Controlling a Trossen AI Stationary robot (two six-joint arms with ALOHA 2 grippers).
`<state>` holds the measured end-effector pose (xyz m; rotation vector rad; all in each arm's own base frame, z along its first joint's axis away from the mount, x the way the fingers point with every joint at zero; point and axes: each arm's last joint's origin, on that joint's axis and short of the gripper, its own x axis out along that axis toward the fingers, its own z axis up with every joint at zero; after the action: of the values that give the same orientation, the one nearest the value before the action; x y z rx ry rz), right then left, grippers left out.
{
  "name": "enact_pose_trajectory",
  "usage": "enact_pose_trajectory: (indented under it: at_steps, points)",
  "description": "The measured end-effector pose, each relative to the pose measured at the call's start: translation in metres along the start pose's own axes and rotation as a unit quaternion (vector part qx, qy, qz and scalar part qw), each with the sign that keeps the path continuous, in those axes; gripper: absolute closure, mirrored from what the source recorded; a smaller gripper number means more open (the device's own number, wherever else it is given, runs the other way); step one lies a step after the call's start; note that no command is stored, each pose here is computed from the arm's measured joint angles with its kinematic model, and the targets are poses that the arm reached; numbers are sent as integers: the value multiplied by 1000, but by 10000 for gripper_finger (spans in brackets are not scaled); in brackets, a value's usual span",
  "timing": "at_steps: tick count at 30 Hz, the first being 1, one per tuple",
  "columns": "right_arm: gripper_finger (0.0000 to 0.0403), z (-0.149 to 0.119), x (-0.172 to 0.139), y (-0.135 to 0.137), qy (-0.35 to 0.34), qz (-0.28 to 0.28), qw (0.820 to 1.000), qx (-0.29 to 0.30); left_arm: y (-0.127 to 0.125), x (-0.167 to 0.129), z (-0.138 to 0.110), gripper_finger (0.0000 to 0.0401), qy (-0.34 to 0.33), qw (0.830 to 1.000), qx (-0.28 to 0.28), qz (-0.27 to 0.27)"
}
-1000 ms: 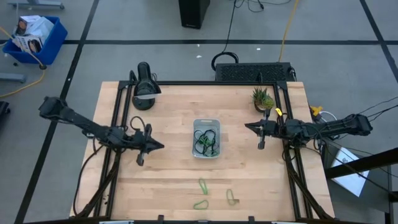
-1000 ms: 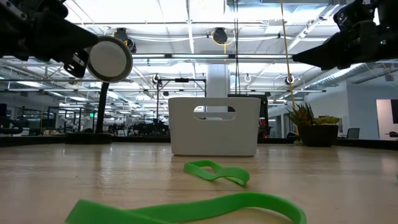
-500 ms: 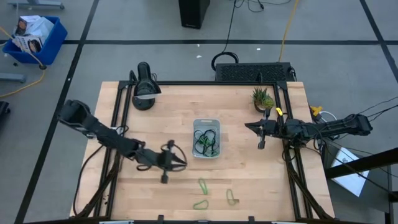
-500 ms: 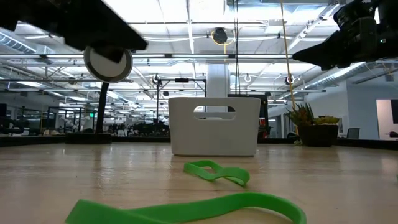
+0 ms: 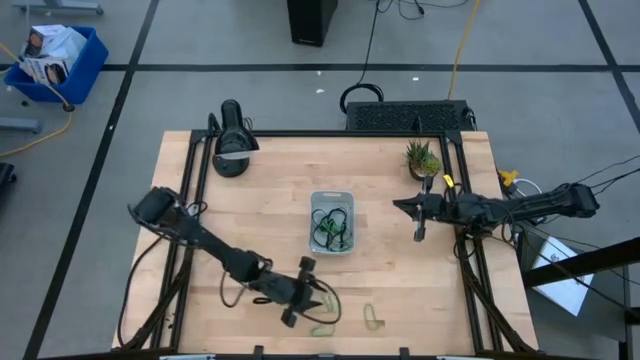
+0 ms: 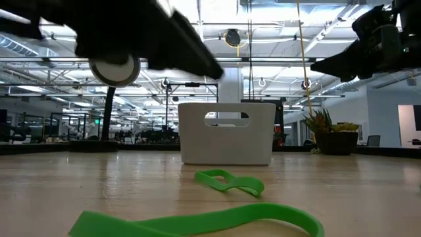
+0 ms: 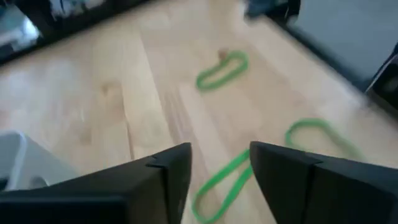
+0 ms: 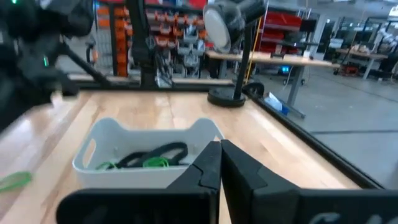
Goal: Pick and place rubber bands into bin
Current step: Put the green rubber band into the gray bin
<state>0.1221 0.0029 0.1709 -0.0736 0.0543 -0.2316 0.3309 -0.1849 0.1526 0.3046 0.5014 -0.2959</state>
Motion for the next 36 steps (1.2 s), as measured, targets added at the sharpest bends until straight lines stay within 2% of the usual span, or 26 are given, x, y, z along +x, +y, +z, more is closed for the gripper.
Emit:
enact_pose_trajectory:
  at_steps: [5,8,18,25,29,31,34,36]
  points:
    - [399,10,-1,-1,-71,-5,997,18,1,18,-6,189,38,999,3,-19]
    - [399,11,-2,-1,-78,-6,997,11,3,23,-10,179,43,999,-6,-32]
    - [399,15,-2,-2,-98,-12,995,-17,6,40,-34,193,85,995,-31,-52]
    - [399,16,-3,-2,-101,-14,994,-30,11,47,-41,209,89,993,-58,-53]
    - [399,17,-3,-2,-107,-15,994,-30,11,47,-42,247,93,992,-61,-54]
    - [399,18,-3,-2,-110,-15,993,-29,11,47,-42,286,93,992,-61,-58]
    - [399,18,-3,-2,-113,-16,993,-27,10,47,-43,365,95,991,-62,-77]
    - [399,18,-3,-2,-113,-16,993,-27,10,47,-43,388,95,990,-64,-85]
